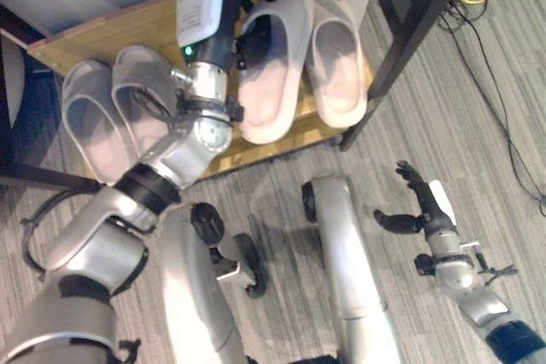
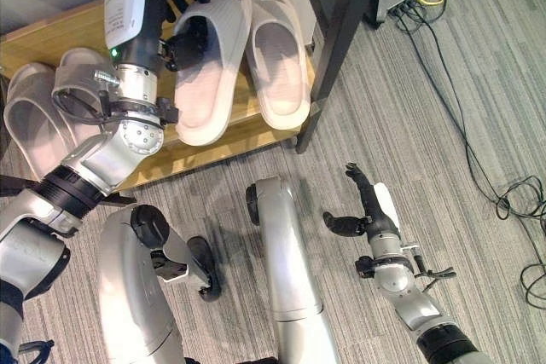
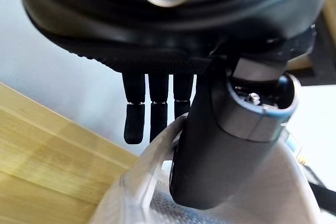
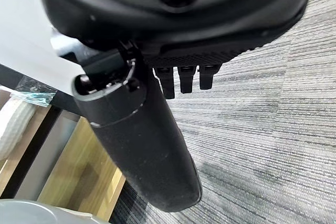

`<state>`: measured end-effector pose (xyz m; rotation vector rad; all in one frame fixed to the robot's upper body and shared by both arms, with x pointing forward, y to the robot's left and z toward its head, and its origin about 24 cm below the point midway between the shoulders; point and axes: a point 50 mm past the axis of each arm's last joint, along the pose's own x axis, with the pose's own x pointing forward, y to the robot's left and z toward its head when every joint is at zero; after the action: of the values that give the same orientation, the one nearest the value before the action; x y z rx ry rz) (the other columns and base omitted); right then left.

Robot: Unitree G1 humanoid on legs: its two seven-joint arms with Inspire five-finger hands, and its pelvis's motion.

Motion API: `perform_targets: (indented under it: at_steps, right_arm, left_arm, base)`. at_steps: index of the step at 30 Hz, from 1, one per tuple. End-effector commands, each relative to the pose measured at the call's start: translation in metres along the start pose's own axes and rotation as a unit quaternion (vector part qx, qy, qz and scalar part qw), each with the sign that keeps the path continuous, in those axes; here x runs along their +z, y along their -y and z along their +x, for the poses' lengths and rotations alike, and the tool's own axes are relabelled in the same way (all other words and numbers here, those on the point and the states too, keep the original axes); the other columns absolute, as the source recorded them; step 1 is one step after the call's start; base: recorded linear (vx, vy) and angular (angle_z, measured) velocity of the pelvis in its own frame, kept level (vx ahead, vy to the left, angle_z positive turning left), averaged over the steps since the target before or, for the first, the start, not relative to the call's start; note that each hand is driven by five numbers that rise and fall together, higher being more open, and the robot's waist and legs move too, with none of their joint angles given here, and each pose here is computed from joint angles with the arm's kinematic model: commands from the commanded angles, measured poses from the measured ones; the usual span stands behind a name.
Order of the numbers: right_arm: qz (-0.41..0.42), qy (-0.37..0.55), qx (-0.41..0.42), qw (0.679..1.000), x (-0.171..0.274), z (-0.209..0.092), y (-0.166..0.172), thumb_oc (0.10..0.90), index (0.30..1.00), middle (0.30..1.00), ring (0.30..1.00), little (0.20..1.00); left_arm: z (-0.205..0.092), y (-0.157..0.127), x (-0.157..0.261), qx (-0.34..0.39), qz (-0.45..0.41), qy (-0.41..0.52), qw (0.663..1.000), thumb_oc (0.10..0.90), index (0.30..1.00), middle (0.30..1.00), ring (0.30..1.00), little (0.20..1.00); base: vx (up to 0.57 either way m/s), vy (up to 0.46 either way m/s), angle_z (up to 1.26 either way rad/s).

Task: Arrange the slippers neatly on the shoe rack.

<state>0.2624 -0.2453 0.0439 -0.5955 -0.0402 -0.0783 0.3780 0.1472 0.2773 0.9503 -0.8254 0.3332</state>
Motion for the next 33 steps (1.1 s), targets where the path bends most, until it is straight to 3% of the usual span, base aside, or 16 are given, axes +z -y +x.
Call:
perform_targets:
  at_steps: [1,8,15,16,18,29,33]
  right_arm:
    - [0.01,0.116,-0.018,0.993,0.046,0.014,0.017,0.8,0.9,0.9,0.9,0.9]
    - [-0.003,0.116,-0.003,0.993,0.044,0.011,0.014,0.8,0.9,0.9,0.9,0.9]
    - [-0.008,0.115,0.005,0.993,0.045,0.012,0.015,0.8,0.9,0.9,0.9,0.9]
    - [-0.009,0.116,0.01,0.993,0.045,0.012,0.014,0.8,0.9,0.9,0.9,0.9]
    - [-0.009,0.116,0.013,0.993,0.046,0.013,0.013,0.8,0.9,0.9,0.9,0.9]
    - [-0.014,0.119,0.02,0.993,0.048,0.014,0.014,0.8,0.9,0.9,0.9,0.9]
    - [-0.011,0.119,0.01,0.993,0.047,0.014,0.02,0.8,0.9,0.9,0.9,0.9]
  left_arm:
    - [0.051,-0.042,0.045,0.093,-0.019,0.071,0.993,0.4,0.3,0.3,0.3,0.3]
    - [0.049,-0.046,0.018,0.1,-0.001,0.011,0.995,0.4,0.3,0.3,0.3,0.3]
    - [0.048,-0.039,0.021,0.079,0.016,0.018,0.997,0.4,0.3,0.3,0.3,0.3]
    - [0.048,-0.036,0.02,0.07,0.015,0.013,0.997,0.678,0.716,0.716,0.716,0.716]
    - [0.048,-0.034,0.021,0.067,0.011,0.011,0.998,0.8,0.9,0.9,0.9,0.9]
    - [0.052,-0.028,0.036,0.045,0.006,0.035,0.998,0.8,0.9,0.9,0.9,0.9]
    - [0.04,-0.024,0.034,0.028,0.007,0.055,0.998,0.8,0.9,0.9,0.9,0.9]
  base:
    - [0.0,0.0,0.0]
    - [0.0,0.003,0.0]
    - [-0.01,-0.002,0.02]
    - [0.0,0.0,0.0]
    - [-0.01,0.0,0.02]
    - [0.0,0.0,0.0]
    - [0.0,0.0,0.0]
